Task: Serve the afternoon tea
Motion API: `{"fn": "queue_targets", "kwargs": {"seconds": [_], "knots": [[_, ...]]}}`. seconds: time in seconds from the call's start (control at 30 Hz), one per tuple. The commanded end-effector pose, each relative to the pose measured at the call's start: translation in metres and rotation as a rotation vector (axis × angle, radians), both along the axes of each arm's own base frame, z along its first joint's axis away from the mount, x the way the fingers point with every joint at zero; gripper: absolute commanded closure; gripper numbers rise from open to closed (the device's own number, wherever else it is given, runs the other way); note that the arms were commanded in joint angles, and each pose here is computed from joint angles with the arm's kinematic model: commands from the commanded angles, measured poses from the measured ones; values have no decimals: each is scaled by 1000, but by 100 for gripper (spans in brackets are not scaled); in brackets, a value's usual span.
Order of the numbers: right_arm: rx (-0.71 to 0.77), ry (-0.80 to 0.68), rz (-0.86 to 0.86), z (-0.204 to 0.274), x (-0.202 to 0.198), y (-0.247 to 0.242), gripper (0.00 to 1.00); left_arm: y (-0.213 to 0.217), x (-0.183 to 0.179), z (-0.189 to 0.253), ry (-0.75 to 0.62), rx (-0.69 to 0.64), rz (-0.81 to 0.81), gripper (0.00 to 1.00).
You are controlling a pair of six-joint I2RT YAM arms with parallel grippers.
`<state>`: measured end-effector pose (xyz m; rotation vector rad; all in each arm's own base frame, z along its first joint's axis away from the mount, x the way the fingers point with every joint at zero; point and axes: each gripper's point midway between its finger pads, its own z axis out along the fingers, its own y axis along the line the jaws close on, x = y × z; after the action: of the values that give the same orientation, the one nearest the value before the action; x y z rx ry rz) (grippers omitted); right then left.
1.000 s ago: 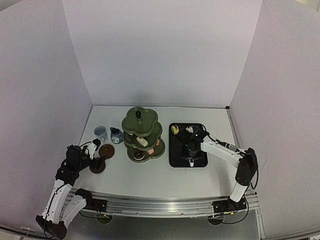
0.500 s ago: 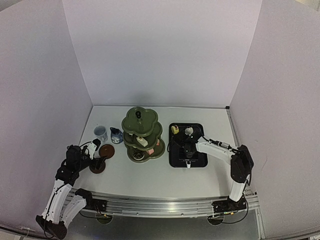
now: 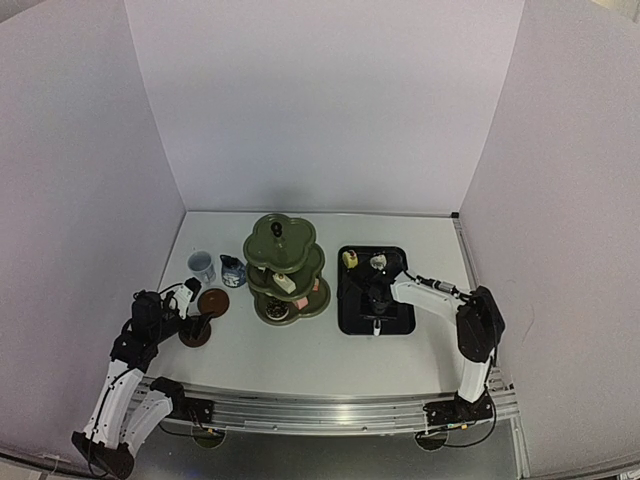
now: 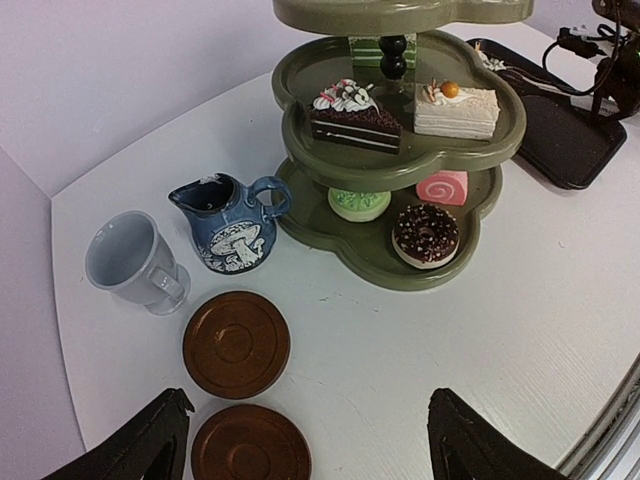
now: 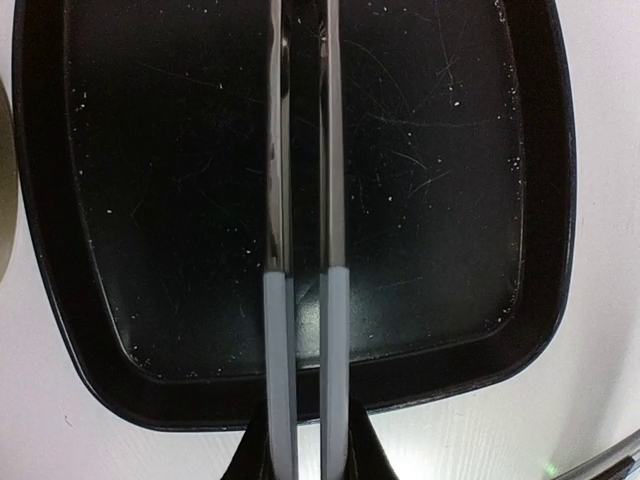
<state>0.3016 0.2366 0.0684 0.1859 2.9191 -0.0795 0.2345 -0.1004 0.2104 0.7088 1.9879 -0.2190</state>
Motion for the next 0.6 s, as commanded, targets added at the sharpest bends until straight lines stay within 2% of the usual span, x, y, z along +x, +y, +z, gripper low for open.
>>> {"fn": "queue_targets", "kwargs": {"seconds": [0.0,0.13,0.4,0.57], "knots": [[11,-34,-19,17,-8,-13,100,-2,0,8,-27,-20,-8,18],[69,-81,57,49,-22,-12,100,-2,0,8,-31,-20,-10,18],[122,-276,155,153,-37,-32,100,-2,-1,9,-33,-24,-13,17],[200,-420,345,227,-29,5,100,-3,-1,10,-37,-26,-15,18]]}}
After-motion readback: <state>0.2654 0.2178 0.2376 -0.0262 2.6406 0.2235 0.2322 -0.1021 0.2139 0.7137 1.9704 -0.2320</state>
